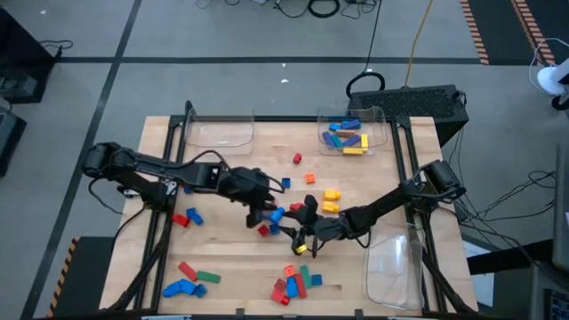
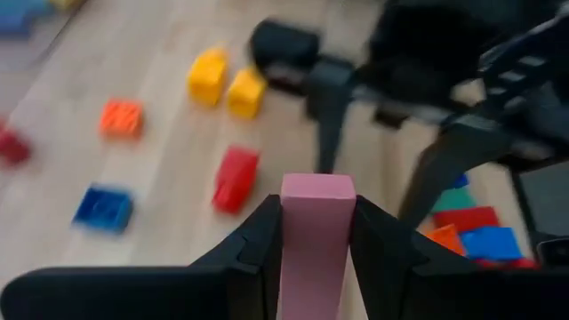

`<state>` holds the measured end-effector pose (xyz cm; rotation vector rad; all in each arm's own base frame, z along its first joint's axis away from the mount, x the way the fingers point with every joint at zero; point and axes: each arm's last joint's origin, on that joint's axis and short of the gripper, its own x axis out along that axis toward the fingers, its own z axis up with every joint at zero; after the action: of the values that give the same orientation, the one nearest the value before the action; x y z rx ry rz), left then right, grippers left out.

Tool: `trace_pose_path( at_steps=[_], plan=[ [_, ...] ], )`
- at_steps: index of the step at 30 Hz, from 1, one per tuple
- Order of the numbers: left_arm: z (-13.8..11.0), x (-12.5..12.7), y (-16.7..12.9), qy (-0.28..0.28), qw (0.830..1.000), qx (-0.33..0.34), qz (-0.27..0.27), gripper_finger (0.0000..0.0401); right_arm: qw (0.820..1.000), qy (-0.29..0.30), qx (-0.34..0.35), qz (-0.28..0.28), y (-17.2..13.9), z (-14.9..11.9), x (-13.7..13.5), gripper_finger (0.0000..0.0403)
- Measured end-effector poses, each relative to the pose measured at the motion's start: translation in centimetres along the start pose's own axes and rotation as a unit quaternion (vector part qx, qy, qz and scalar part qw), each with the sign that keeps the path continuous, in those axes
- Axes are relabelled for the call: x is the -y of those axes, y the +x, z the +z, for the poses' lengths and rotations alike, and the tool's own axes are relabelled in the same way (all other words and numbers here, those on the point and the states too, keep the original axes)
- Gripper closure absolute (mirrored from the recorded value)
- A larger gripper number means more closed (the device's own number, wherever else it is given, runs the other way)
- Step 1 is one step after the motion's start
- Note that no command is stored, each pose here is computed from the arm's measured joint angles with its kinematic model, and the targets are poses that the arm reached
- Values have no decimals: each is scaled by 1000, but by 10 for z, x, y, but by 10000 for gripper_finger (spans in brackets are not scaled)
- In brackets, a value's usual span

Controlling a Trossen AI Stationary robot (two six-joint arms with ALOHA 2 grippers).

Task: Sort blocks by size
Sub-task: Put the pink block into the top right transparent bin

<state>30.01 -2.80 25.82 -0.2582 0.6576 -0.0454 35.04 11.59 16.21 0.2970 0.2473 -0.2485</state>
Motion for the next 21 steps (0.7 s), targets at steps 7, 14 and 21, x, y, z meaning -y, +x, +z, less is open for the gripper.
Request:
trace_pose_path(
  at_steps=[7,14,21],
  plan=[
    [5,17,0,46,997,44,-31,297,997,-45,61,29,-2,12,-8,206],
    [9,21,-1,69,995,68,-38,297,994,-62,85,28,-1,19,-5,206],
    [12,24,-1,87,991,86,-46,297,994,-58,90,16,2,21,-1,206]
  ],
)
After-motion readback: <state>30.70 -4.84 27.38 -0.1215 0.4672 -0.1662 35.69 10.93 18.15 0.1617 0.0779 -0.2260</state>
